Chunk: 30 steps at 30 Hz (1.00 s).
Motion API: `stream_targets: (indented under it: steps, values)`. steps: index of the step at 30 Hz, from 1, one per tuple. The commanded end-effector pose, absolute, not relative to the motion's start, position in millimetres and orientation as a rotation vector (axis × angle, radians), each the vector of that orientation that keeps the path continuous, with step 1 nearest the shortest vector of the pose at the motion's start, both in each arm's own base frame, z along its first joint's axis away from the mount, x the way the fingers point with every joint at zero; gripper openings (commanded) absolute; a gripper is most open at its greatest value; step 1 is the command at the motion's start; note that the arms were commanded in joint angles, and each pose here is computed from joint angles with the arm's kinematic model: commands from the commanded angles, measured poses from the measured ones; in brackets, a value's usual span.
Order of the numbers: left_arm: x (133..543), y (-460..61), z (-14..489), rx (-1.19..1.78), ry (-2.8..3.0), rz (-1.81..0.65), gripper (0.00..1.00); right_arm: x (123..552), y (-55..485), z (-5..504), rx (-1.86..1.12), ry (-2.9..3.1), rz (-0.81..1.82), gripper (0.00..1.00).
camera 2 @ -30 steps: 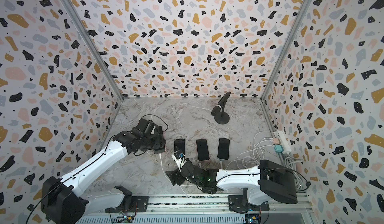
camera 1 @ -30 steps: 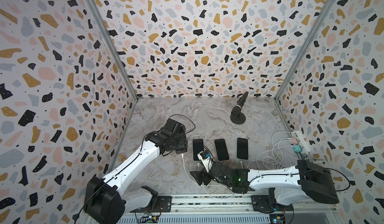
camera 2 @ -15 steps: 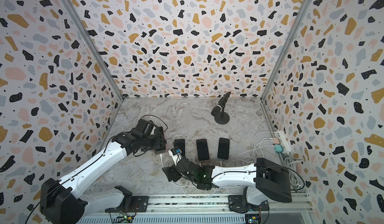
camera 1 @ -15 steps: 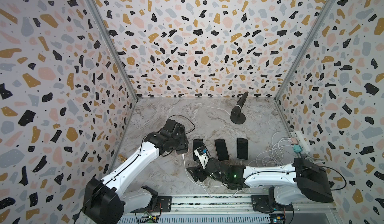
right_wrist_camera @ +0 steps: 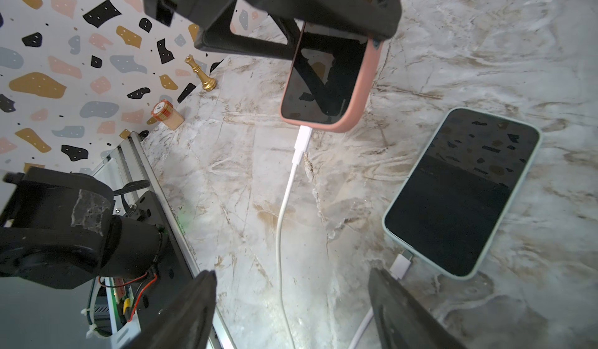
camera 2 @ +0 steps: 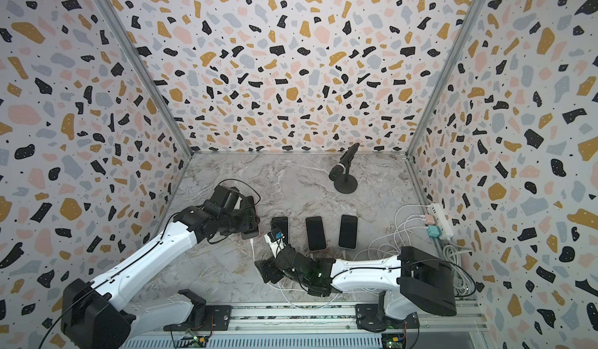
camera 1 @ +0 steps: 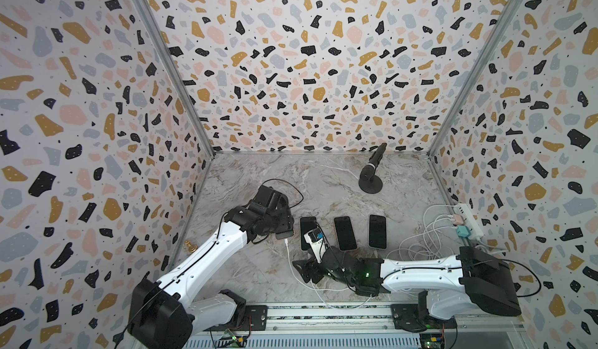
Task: Unplug the charging cable from the phone
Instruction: Remove the charging cable from the phone.
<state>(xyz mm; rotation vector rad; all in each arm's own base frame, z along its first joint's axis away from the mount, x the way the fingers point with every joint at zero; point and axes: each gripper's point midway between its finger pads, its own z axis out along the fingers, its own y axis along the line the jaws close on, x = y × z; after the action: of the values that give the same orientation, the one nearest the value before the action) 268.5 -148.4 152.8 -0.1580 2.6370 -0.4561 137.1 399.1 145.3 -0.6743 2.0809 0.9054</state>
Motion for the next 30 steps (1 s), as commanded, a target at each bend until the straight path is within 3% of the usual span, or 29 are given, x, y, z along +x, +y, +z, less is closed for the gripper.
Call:
stream_targets:
  steps: [1, 30]
  values:
    - [276.8, -155.3, 164.0, -0.162, 2.572, -0.524, 0.07, 143.1, 394.0, 162.5, -0.641, 2.033, 0.897, 0.79]
    - [273.3, -156.3, 164.3, -0.174, 2.562, -0.565, 0.05, 155.2, 403.9, 160.8, -0.643, 2.048, 0.942, 0.82]
